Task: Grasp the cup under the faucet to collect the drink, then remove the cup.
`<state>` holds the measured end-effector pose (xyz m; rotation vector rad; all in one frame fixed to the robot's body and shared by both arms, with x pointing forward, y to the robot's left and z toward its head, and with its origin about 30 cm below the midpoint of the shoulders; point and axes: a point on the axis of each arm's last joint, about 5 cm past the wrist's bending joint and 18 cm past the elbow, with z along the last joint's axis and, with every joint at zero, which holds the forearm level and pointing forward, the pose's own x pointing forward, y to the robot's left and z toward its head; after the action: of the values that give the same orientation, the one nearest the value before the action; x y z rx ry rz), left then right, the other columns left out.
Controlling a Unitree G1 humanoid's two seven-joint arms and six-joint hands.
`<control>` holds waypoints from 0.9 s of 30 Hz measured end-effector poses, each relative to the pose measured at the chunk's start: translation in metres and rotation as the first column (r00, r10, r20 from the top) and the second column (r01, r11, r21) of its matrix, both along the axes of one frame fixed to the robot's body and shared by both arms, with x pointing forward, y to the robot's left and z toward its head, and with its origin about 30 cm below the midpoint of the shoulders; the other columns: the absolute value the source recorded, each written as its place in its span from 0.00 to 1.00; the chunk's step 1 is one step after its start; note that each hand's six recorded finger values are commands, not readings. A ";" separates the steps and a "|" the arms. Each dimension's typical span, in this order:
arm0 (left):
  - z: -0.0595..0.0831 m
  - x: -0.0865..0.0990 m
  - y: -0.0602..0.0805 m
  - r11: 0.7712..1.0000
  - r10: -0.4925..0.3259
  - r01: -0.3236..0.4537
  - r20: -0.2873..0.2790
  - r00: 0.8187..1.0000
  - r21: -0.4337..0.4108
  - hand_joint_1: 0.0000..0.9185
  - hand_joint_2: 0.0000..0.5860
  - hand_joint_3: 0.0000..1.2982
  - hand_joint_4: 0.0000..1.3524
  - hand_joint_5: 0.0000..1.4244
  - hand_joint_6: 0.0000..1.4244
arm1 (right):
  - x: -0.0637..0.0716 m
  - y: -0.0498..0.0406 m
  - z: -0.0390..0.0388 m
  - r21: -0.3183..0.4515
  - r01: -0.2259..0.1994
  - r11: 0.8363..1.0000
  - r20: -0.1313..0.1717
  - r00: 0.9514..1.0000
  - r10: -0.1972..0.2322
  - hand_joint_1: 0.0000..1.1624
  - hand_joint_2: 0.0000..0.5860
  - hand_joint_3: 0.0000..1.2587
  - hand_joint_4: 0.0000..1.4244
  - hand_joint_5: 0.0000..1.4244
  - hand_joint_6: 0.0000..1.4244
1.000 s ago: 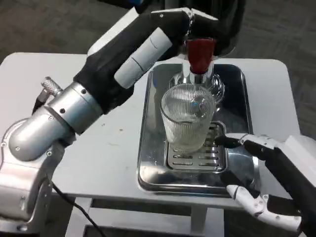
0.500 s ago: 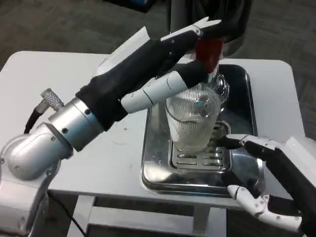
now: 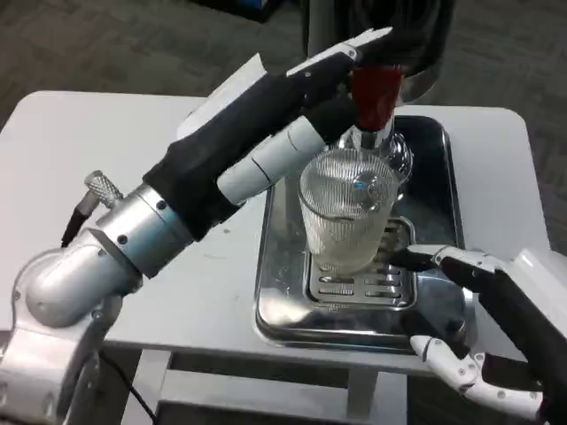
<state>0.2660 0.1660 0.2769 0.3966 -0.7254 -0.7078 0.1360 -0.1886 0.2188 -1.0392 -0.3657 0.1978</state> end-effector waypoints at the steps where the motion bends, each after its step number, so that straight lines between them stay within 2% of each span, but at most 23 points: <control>1: -0.001 0.001 0.000 1.000 0.000 -0.001 -0.013 1.000 -0.007 0.00 0.16 0.09 0.02 0.06 0.01 | 0.000 0.0000 0.0000 0.000 0.000 1.000 0.000 1.000 0.000 0.36 0.79 0.22 0.18 0.14 0.10; 2: -0.003 0.002 0.001 1.000 -0.002 0.002 -0.034 0.999 -0.020 0.00 0.16 0.09 0.02 0.06 0.01 | 0.000 0.0000 0.0000 0.000 0.000 1.000 0.000 1.000 0.000 0.36 0.79 0.22 0.18 0.14 0.10; 5: -0.004 0.004 0.001 0.999 -0.013 0.011 -0.051 0.999 -0.043 0.00 0.17 0.08 0.02 0.06 0.01 | 0.000 -0.0002 0.0000 0.000 0.001 1.000 0.000 1.000 -0.001 0.36 0.79 0.22 0.18 0.14 0.10; 14: -0.001 0.004 0.004 1.000 -0.026 0.026 -0.038 0.999 0.000 0.00 0.18 0.17 0.08 0.11 0.04 | 0.000 -0.0005 0.0002 0.000 0.002 1.000 0.001 1.000 -0.002 0.36 0.79 0.22 0.18 0.14 0.10; 21: 0.003 0.005 0.006 0.999 -0.033 0.033 -0.001 0.999 0.039 0.00 0.18 0.24 0.13 0.14 0.07 | 0.000 0.0000 0.0001 0.001 0.000 1.000 0.001 1.000 0.000 0.36 0.79 0.22 0.18 0.14 0.10; 27: 0.007 0.004 0.010 0.995 -0.014 0.008 0.067 0.998 0.098 0.00 0.18 0.24 0.13 0.16 0.07 | 0.001 0.0010 0.0009 0.002 -0.006 1.000 0.007 1.000 0.006 0.36 0.79 0.22 0.18 0.14 0.10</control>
<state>0.2702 0.1755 0.2841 0.5077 -0.7591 -0.7450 0.1368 -0.1876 0.2197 -1.0372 -0.3749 0.1993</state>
